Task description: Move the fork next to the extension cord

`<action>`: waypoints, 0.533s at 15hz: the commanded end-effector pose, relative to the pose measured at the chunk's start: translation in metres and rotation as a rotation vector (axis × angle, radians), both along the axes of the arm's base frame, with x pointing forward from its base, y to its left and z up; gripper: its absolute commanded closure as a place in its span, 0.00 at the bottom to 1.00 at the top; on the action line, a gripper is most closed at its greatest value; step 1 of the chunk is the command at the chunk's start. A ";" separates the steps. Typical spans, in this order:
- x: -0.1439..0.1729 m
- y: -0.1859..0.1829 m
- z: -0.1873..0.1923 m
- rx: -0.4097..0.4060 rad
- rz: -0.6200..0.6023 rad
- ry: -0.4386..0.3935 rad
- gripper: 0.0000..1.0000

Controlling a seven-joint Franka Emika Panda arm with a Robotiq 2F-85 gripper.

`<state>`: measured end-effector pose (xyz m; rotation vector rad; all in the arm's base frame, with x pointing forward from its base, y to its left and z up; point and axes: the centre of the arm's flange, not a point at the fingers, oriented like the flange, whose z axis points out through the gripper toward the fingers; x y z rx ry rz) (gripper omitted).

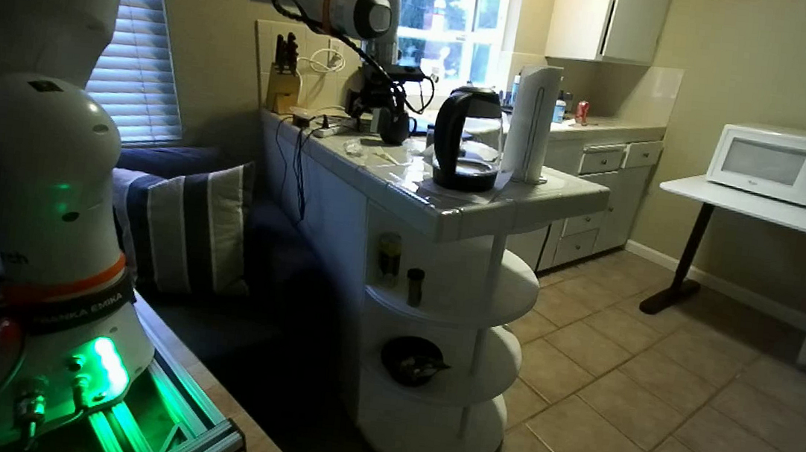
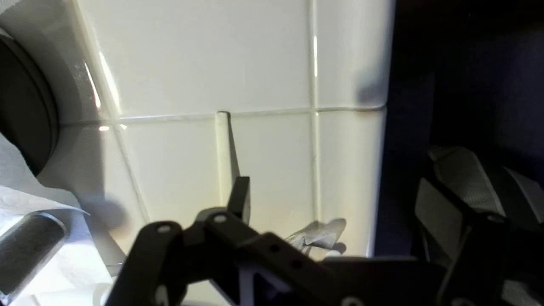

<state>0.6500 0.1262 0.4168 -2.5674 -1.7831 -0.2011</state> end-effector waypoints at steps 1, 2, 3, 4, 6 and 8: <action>0.029 -0.003 -0.021 0.066 0.062 -0.020 0.00; 0.034 -0.004 -0.027 0.080 0.076 -0.024 0.00; 0.038 -0.004 -0.031 0.100 0.089 -0.024 0.00; 0.042 -0.004 -0.036 0.121 0.110 -0.028 0.00; 0.049 -0.003 -0.045 0.160 0.140 -0.026 0.00; 0.057 -0.003 -0.053 0.185 0.156 -0.025 0.00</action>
